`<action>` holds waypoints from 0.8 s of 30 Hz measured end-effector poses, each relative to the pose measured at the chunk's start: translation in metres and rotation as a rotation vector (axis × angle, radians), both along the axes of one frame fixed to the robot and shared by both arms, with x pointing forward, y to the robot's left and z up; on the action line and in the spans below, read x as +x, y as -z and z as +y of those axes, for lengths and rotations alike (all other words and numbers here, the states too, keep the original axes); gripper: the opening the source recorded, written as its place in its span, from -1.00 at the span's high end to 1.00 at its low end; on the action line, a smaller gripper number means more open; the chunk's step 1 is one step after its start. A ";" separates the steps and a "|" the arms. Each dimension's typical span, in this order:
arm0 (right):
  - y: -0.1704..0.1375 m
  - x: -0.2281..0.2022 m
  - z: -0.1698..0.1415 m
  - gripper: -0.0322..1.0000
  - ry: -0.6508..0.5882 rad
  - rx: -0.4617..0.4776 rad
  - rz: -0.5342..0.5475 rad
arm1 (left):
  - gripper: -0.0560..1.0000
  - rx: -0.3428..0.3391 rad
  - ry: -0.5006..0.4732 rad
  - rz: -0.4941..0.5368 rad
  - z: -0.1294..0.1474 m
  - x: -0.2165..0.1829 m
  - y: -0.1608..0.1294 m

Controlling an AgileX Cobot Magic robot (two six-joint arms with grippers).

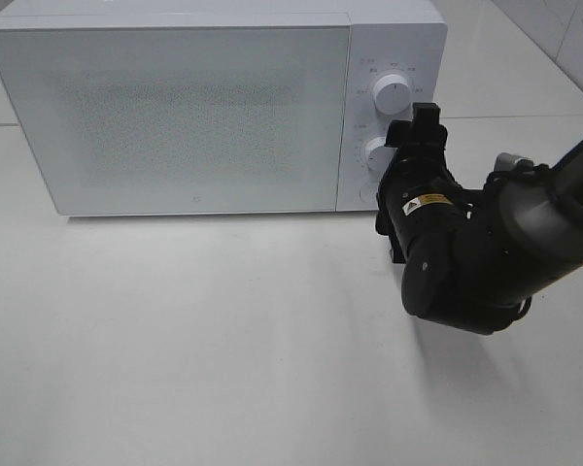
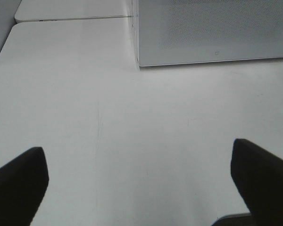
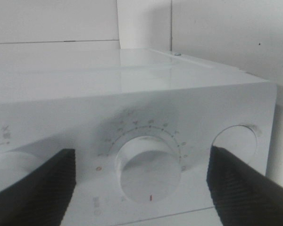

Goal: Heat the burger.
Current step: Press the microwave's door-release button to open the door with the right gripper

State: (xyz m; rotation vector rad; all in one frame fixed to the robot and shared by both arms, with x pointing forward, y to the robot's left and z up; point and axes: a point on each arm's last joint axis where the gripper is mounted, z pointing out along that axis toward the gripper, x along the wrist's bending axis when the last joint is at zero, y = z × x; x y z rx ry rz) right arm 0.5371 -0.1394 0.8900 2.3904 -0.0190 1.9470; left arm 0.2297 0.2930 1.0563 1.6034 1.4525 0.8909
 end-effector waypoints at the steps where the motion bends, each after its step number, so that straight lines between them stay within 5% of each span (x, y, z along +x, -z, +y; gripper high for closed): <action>1: -0.001 -0.002 0.000 -0.51 -0.013 -0.015 -0.001 | -0.96 0.000 0.000 0.000 0.000 0.000 0.000; 13: -0.011 -0.033 -0.005 -0.51 -0.269 -0.238 0.108 | -0.96 0.000 0.000 0.000 0.000 0.000 0.000; 24: -0.034 -0.053 -0.010 -0.51 -0.608 -0.728 0.243 | -0.96 0.000 0.000 0.000 0.000 0.000 0.000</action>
